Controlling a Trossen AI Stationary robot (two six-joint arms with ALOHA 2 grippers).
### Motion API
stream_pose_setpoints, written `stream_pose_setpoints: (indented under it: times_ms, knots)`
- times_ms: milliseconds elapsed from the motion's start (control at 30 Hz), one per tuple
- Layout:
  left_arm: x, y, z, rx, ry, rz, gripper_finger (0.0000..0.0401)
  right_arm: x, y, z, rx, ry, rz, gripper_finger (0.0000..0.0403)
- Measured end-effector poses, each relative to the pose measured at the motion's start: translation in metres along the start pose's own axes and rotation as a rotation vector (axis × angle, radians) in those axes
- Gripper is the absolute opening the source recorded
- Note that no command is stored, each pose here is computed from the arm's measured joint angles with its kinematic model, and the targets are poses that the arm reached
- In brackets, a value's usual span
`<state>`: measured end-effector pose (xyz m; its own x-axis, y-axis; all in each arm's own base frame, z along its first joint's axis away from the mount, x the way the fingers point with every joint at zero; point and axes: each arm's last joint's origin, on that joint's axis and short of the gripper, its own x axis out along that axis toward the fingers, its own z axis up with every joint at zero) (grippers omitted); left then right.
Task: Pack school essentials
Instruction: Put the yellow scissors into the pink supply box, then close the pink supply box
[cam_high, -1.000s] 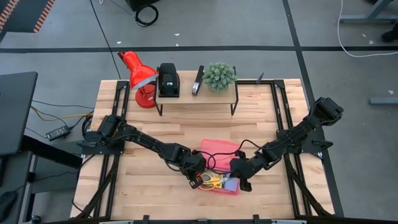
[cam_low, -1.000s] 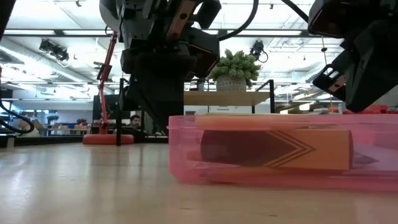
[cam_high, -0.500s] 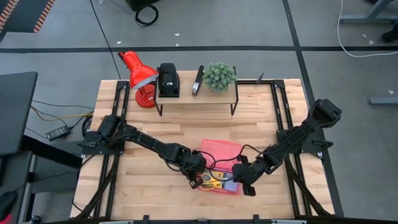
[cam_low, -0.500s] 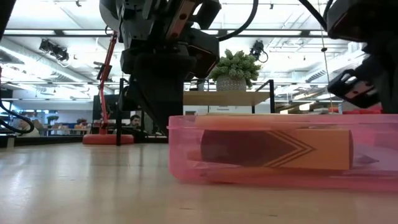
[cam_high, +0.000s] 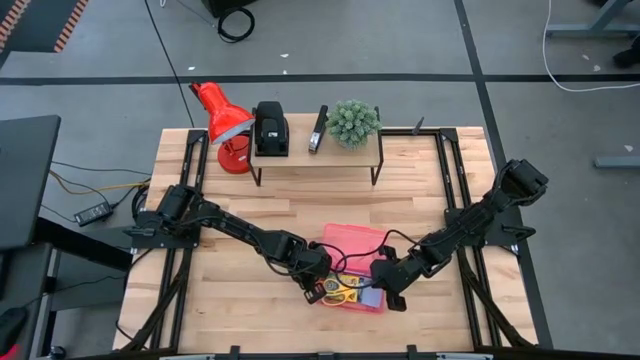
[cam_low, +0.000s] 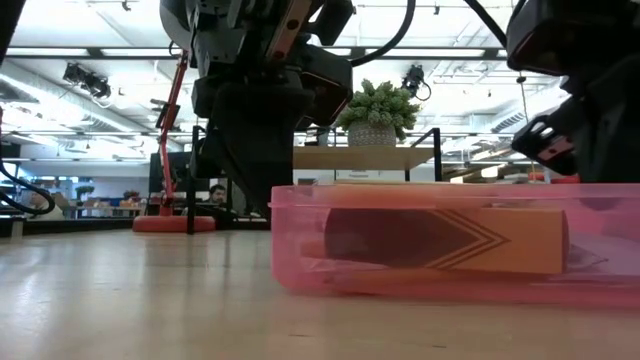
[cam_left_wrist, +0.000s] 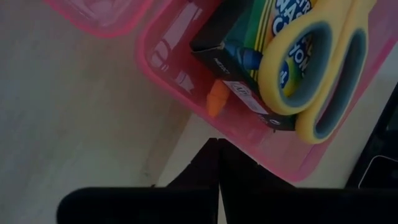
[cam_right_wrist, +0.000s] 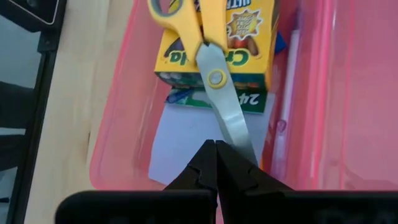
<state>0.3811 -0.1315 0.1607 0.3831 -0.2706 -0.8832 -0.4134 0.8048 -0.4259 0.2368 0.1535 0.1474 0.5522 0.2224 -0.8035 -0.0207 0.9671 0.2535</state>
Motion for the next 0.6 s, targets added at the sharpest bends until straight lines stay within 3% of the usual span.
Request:
stream_pose_setpoints:
  times_ms: [133,333,500,600]
  knots:
    - [0.0,0.0,0.0,0.001,0.001,-0.001,0.0006,0.001,-0.004,0.004,0.011,-0.003,0.007,0.0006]
    - [0.0,0.0,0.0,0.003,0.002,-0.001,0.0022,-0.005,0.001,0.01,0.036,0.0,0.14,0.0006]
    - [0.0,0.0,0.0,0.013,0.001,-0.001,0.0014,-0.031,0.008,0.025,0.049,-0.07,0.217,0.0006]
    - [0.0,0.001,0.001,0.011,0.0,0.0,0.0009,-0.054,0.005,0.03,0.06,-0.154,0.165,0.0006]
